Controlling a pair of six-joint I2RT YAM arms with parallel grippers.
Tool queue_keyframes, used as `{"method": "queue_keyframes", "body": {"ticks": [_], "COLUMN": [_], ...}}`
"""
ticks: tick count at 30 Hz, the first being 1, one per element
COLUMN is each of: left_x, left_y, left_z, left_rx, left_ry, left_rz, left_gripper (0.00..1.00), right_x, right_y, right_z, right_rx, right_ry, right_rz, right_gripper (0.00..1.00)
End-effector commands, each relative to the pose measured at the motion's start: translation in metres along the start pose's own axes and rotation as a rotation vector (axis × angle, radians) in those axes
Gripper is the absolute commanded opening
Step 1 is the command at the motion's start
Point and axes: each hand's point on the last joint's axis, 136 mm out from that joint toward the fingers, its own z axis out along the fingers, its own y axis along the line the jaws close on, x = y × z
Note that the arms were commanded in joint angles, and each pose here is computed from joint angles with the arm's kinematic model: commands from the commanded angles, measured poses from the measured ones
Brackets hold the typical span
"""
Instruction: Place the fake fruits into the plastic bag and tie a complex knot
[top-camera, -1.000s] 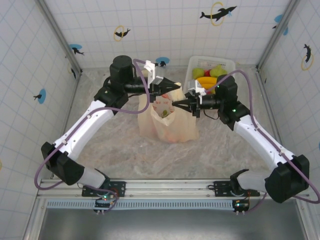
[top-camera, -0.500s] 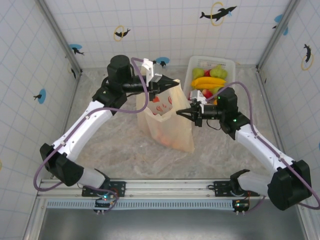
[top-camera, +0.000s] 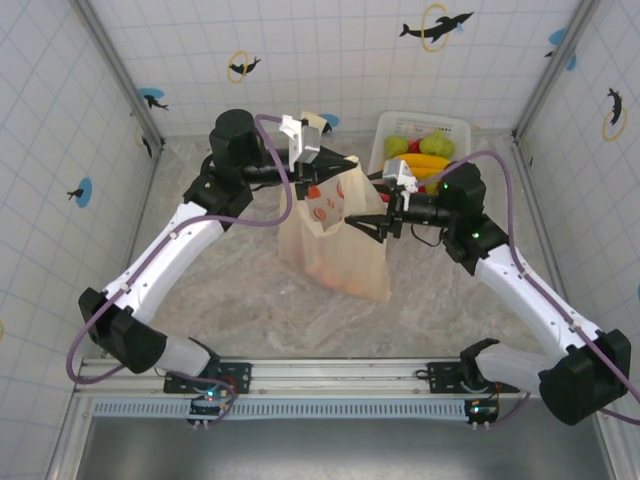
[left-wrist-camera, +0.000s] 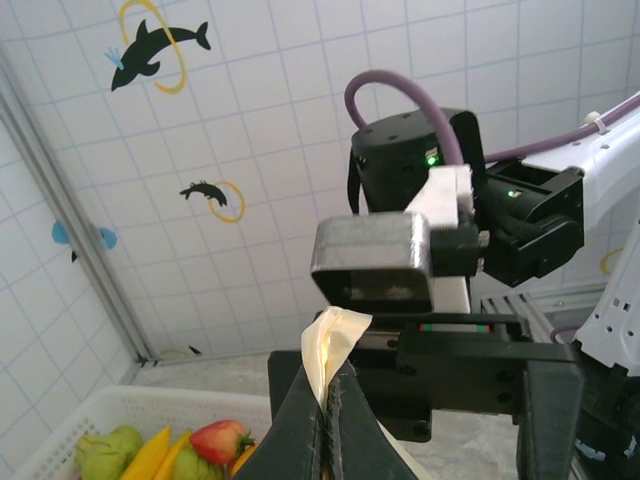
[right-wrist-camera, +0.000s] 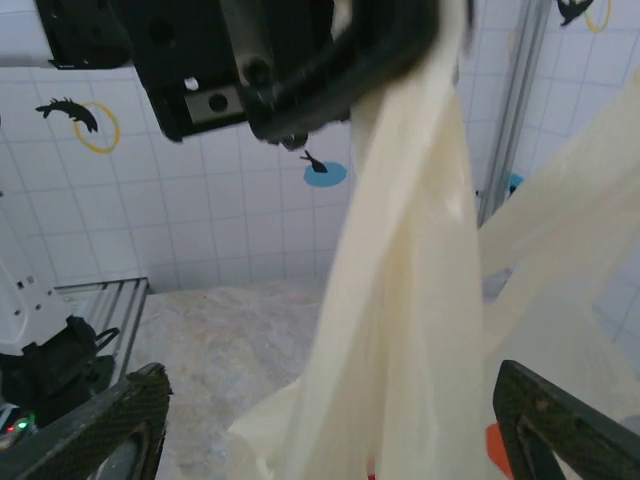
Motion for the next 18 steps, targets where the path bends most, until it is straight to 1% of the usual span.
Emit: {"method": "queue_keyframes", "body": {"ticks": [1,3,7,9,13,14,16,17,18], "left_x": [-0.008,-0.008,-0.007,-0.008,-0.01,-0.01,-0.01,-0.01,-0.01], "left_y": [-0.002,0.001,0.005,0.009,0.015,0.015,0.018,0.018,0.019], "left_z": [-0.003,-0.003,-0.003,-0.003,-0.004,-0.003,-0.004,-0.004,-0.005], "left_rx": [0.007,-0.01,-0.031,-0.056,-0.086,-0.089,-0.104,-0.108,-0.116], "left_ry": [-0.024,-0.024,-0.026,-0.028,-0.034,-0.036,-0.038,-0.039,-0.038], "left_rz": [0.022,0.022,0.022,0.021,0.01,0.008,0.009,0.01,0.009], "left_gripper": [0.0,0.0,0.0,0.0,0.0,0.0,0.0,0.0,0.0], "right_x": [-0.033,-0.029,-0.011,0.0,0.016,0.019,0.026,0.031,0.033], "right_y": [-0.006,-0.006,-0.009,-0.011,-0.013,-0.013,-0.013,-0.014,-0.013], "right_z": [0.006,0.01,0.011,0.01,0.004,0.004,0.004,0.004,0.004], "right_rx": [0.064,0.082,0.153,0.179,0.222,0.224,0.227,0.232,0.234], "right_ry": [-0.064,-0.056,-0.036,-0.016,0.001,0.001,0.015,0.022,0.027], "right_rz": [-0.039,-0.029,0.001,0.018,0.052,0.06,0.074,0.081,0.084], "right_gripper": [0.76,0.68,0.45,0.39,0.3,0.27,0.22,0.18,0.16]}}
